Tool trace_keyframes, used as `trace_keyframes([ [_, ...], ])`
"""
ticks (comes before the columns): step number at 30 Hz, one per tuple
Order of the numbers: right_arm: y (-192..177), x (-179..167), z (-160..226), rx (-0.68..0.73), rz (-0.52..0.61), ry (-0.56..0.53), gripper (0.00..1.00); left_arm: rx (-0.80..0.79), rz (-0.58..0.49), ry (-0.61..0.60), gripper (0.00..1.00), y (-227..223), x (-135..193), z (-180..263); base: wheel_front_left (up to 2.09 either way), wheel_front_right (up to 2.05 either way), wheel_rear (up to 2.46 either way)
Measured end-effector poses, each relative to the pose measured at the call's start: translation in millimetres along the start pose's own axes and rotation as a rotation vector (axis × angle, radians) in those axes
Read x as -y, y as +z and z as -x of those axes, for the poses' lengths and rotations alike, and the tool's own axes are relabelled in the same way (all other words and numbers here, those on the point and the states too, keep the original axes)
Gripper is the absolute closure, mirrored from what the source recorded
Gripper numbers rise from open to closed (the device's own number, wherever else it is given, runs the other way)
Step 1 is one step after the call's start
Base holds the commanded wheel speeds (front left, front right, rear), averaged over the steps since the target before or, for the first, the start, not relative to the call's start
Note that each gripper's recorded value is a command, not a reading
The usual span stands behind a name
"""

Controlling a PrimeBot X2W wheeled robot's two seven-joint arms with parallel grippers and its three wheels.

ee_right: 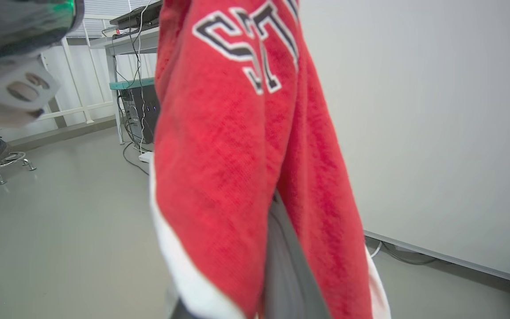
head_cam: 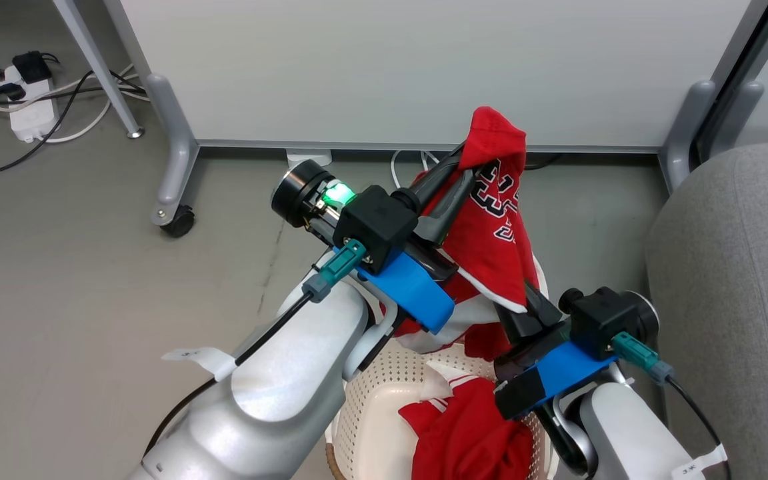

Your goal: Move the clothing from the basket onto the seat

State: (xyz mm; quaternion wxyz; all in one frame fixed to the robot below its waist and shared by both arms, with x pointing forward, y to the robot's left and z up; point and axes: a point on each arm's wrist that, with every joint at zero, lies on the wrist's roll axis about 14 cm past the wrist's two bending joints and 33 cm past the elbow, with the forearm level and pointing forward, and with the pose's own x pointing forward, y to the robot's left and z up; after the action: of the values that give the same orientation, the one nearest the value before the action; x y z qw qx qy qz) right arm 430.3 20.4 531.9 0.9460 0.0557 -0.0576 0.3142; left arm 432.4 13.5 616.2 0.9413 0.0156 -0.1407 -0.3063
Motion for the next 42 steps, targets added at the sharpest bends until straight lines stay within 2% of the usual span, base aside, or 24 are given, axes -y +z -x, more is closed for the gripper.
trace_keyframes([
  [21, 6.7, 1.2, -0.3, 0.021, -0.031, -0.008, 1.0, -0.016, 0.005, 0.013, 1.0, -5.0, -1.3, -0.2, 0.0, 0.0, 0.0],
  [22, 7.2, 1.1, -0.3, 0.023, -0.031, -0.008, 1.0, -0.017, 0.005, 0.013, 0.64, -5.2, -1.4, 0.0, 0.0, 0.0, 0.0],
  [23, 7.7, 0.9, -0.4, 0.024, -0.031, -0.007, 1.0, -0.017, 0.004, 0.014, 0.0, -5.3, -1.6, 0.0, 0.0, 0.0, 0.0],
  [35, 10.5, 4.8, 0.0, 0.035, -0.041, -0.021, 1.0, -0.019, -0.006, 0.025, 0.0, -6.9, -2.5, 2.8, 0.0, 0.0, 0.0],
  [42, 12.3, 27.1, 6.6, 0.044, -0.043, -0.089, 1.0, -0.025, 0.013, 0.011, 0.0, -14.6, 4.2, 1.3, 0.0, 0.0, 0.0],
])
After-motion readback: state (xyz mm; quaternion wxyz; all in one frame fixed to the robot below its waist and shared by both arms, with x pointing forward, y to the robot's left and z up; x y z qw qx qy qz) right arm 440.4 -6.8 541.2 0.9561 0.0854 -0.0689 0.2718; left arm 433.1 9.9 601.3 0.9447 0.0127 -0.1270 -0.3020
